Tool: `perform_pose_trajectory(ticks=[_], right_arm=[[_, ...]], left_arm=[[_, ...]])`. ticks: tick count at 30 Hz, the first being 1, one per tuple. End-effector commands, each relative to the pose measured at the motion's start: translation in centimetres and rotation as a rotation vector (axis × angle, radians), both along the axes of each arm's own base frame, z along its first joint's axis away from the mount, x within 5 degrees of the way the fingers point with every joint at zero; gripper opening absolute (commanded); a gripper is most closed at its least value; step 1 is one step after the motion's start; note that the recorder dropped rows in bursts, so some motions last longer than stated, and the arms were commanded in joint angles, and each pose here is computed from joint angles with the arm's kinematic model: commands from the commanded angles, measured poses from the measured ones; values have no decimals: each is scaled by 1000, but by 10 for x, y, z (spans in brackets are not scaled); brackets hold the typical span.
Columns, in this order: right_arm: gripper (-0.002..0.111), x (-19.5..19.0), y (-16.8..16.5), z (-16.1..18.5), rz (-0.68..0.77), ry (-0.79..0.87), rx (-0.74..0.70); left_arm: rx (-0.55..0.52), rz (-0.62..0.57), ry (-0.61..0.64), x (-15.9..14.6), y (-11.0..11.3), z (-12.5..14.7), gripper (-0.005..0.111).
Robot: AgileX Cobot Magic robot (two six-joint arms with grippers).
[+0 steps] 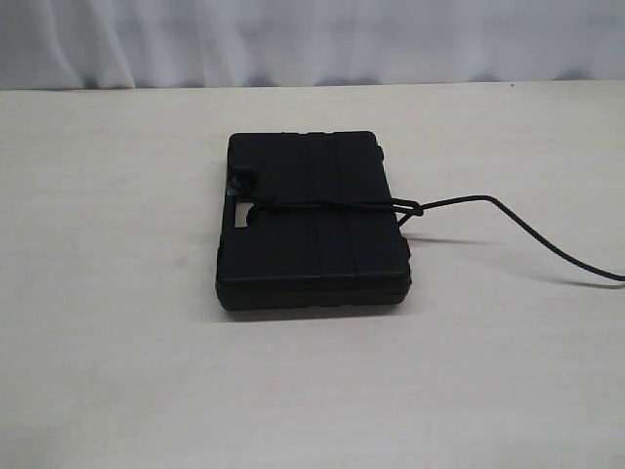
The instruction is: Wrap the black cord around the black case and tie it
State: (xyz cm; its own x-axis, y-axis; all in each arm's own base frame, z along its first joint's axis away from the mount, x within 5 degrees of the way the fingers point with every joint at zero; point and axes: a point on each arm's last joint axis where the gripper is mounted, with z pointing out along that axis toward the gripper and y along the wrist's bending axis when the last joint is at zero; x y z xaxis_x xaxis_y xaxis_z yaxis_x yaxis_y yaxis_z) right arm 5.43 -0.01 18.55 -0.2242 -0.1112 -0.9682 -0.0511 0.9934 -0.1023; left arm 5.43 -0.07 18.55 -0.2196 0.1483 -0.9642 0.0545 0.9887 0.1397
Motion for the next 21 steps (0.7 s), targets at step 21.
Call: perform_pose_trajectory(ticks=[21], right_arm=[[4, -1, 0, -4, -12, 30, 29]], left_arm=[[-5, 1, -6, 0, 0, 0, 0]])
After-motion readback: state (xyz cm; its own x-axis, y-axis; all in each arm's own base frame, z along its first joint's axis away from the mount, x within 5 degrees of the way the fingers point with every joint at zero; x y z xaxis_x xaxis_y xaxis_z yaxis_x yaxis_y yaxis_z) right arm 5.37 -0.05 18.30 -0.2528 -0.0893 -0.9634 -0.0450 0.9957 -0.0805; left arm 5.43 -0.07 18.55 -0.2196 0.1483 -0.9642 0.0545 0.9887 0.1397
